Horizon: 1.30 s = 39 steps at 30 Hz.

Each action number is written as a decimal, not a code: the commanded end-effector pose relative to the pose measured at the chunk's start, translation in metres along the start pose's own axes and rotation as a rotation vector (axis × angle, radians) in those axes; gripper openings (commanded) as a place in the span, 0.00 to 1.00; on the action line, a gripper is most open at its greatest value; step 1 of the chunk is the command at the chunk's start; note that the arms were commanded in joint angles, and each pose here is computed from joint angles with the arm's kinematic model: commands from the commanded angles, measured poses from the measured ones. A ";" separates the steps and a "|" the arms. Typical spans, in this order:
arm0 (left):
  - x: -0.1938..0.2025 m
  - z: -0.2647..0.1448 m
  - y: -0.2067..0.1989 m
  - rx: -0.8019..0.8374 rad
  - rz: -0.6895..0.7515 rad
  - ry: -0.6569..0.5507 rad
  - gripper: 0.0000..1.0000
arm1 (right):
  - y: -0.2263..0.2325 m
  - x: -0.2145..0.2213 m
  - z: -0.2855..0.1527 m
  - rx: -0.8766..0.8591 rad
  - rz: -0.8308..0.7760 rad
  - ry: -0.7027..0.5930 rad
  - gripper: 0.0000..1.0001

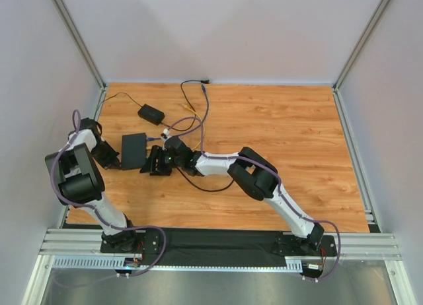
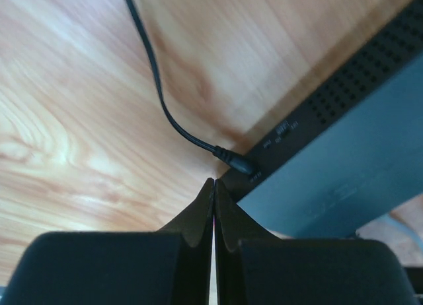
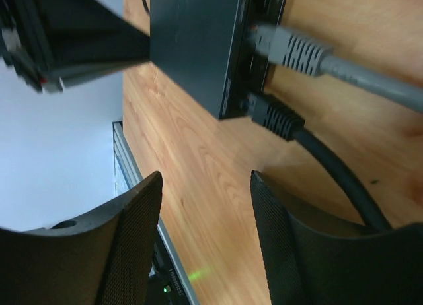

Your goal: Pull the plug from the switch port

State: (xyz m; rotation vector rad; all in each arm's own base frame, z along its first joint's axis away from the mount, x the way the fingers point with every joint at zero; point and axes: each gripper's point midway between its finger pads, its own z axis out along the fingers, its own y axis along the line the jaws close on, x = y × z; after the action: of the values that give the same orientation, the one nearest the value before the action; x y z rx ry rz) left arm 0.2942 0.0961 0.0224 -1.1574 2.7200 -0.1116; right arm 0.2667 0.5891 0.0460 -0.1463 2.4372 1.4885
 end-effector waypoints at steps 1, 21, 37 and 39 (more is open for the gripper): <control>0.009 -0.020 -0.022 0.102 0.000 -0.031 0.00 | -0.003 -0.024 -0.002 -0.022 0.028 -0.073 0.59; -0.016 -0.053 -0.052 0.168 0.069 -0.124 0.00 | -0.019 -0.053 -0.040 0.202 0.219 -0.317 0.59; 0.000 -0.043 -0.061 0.189 0.180 -0.113 0.00 | 0.007 -0.070 -0.025 0.249 -0.109 -0.297 0.60; 0.000 -0.042 -0.062 0.201 0.182 -0.116 0.00 | 0.011 -0.058 -0.037 0.224 -0.103 -0.270 0.61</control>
State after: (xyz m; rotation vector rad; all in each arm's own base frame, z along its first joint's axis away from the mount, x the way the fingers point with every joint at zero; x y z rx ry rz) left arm 0.3236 0.0566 0.0666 -0.8967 2.6514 -0.2380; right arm 0.3209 0.5617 0.0639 0.0803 2.3714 1.0948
